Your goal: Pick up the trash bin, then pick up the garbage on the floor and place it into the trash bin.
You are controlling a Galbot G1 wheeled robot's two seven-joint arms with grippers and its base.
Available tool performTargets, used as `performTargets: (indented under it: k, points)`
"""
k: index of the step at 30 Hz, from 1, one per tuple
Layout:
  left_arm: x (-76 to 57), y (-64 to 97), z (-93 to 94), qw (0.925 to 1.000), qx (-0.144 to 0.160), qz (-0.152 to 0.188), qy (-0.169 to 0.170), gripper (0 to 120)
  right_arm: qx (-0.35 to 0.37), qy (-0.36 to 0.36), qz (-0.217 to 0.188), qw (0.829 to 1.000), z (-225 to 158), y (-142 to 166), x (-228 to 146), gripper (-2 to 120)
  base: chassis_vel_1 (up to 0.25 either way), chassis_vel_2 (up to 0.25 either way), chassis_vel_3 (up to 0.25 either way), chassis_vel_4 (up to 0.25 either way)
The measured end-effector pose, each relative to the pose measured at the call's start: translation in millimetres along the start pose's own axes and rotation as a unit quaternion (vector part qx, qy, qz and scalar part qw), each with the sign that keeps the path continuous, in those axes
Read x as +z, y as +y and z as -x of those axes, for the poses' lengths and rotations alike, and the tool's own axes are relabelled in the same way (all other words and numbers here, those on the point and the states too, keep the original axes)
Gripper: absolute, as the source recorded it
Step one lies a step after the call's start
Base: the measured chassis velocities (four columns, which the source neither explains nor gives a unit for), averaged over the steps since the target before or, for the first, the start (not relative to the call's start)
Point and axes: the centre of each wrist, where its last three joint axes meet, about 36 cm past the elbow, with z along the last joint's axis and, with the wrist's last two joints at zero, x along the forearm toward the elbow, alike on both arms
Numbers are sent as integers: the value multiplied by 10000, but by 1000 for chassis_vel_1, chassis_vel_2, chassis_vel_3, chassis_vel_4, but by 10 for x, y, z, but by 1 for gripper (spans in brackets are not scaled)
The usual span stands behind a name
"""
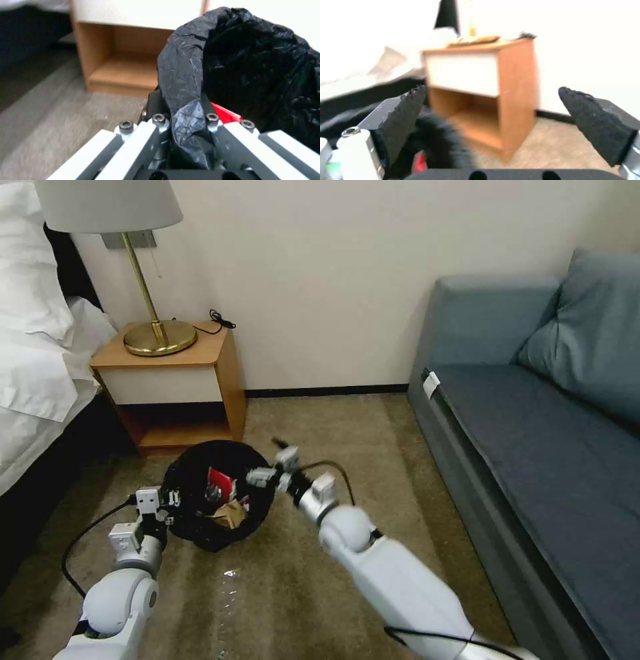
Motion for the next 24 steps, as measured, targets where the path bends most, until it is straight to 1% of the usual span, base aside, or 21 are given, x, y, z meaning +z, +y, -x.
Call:
performTargets:
  k: [1,2,3,4,5,6,7,9,10,11,12,15,19,21,22,23,24]
  points:
    - [-16,25,51,9987,-260,-431,22,5,288,-153,42,9995,10,-235,-140,100,0,0,0,0]
    - [-16,25,51,9987,-260,-431,22,5,288,-153,42,9995,10,-235,-140,100,0,0,0,0]
    - [-28,32,71,9977,-343,-583,15,5,382,-185,50,9991,1,-309,-168,100,0,0,0,0]
    - [-45,37,105,9953,-450,-861,7,5,525,-221,63,9984,-19,-420,-198,100,0,0,0,0]
    - [-45,37,105,9953,-450,-861,7,5,525,-221,63,9984,-19,-420,-198,100,0,0,0,0]
    - [-47,37,138,9923,-524,-1125,27,5,645,-245,77,9976,-43,-511,-213,100,0,0,0,0]
    - [-47,37,138,9923,-524,-1125,27,5,645,-245,77,9976,-43,-511,-213,100,0,0,0,0]
    - [14,58,212,9859,-685,-1523,128,5,864,-235,119,9959,-106,-661,-183,100,0,0,0,0]
    - [14,58,212,9859,-685,-1523,128,5,864,-235,119,9959,-106,-661,-183,100,0,0,0,0]
    - [37,72,245,9831,-750,-1661,169,5,926,-217,133,9954,-137,-705,-155,100,0,0,0,0]
    - [37,72,245,9831,-750,-1661,169,5,926,-217,133,9954,-137,-705,-155,100,0,0,0,0]
    - [81,103,309,9765,-897,-1941,264,5,1047,-131,124,9943,-228,-777,-41,100,0,0,0,0]
    - [103,123,335,9745,-970,-1999,296,5,1089,-101,104,9939,-266,-802,14,100,0,0,0,0]
    - [136,156,363,9717,-1063,-2081,356,5,1149,-58,112,9933,-321,-825,88,100,0,0,0,0]
    - [136,156,363,9717,-1063,-2081,356,5,1149,-58,112,9933,-321,-825,88,100,0,0,0,0]
    - [158,192,393,9694,-1145,-2135,402,5,1168,-27,142,9930,-363,-826,136,100,0,0,0,0]
    - [158,192,393,9694,-1145,-2135,402,5,1168,-27,142,9930,-363,-826,136,100,0,0,0,0]
